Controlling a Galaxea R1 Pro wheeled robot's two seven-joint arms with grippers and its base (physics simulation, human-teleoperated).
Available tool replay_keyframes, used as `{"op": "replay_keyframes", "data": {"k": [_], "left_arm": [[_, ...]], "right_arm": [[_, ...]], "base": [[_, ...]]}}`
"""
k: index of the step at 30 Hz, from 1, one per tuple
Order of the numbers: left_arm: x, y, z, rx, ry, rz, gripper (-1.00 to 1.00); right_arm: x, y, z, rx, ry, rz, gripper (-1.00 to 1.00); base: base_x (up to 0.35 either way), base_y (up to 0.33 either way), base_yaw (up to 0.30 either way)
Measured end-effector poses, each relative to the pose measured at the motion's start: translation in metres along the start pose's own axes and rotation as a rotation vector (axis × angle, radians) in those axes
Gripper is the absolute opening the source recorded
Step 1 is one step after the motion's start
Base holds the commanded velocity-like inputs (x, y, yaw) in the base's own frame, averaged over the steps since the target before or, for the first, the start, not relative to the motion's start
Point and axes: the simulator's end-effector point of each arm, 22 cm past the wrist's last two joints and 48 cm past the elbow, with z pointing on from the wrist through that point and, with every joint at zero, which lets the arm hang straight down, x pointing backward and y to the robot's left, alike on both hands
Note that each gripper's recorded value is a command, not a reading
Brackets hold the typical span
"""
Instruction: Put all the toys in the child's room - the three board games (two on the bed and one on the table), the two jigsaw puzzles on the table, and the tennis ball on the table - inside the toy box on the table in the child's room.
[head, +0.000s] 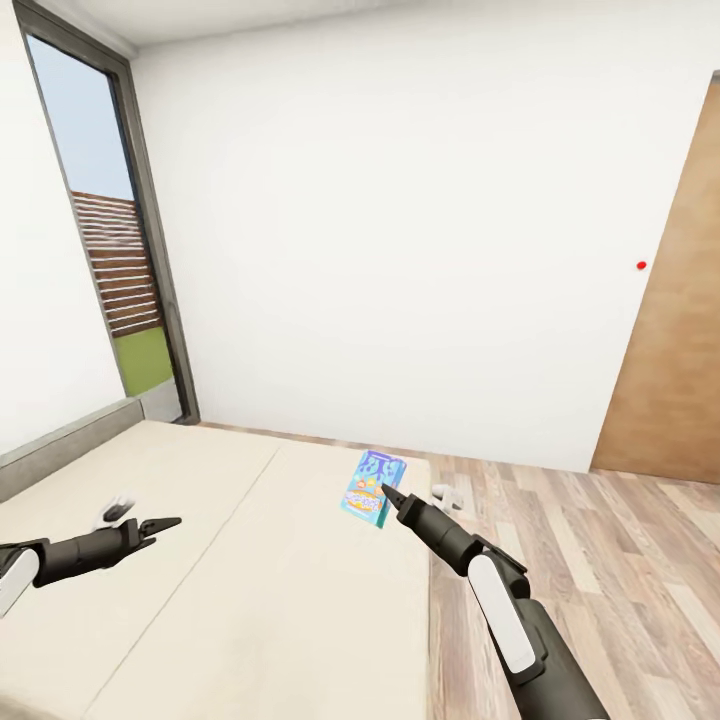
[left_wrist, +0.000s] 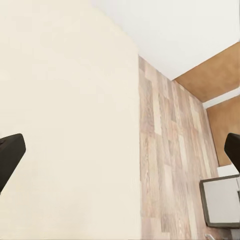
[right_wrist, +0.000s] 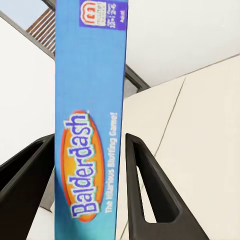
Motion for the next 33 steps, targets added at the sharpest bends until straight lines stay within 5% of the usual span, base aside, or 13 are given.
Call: {"op": "replay_keyframes", "data": {"k": [33], "left_arm": [[-0.0011,-0.0019,0.0018,0.006,-0.01,0.012,1.0]], "right_arm": [[-0.0006,-0.0002,-0.0001,0.0,0.0,-0.001,-1.0]], "base": [[0.0,-0.096,0.001]]}}
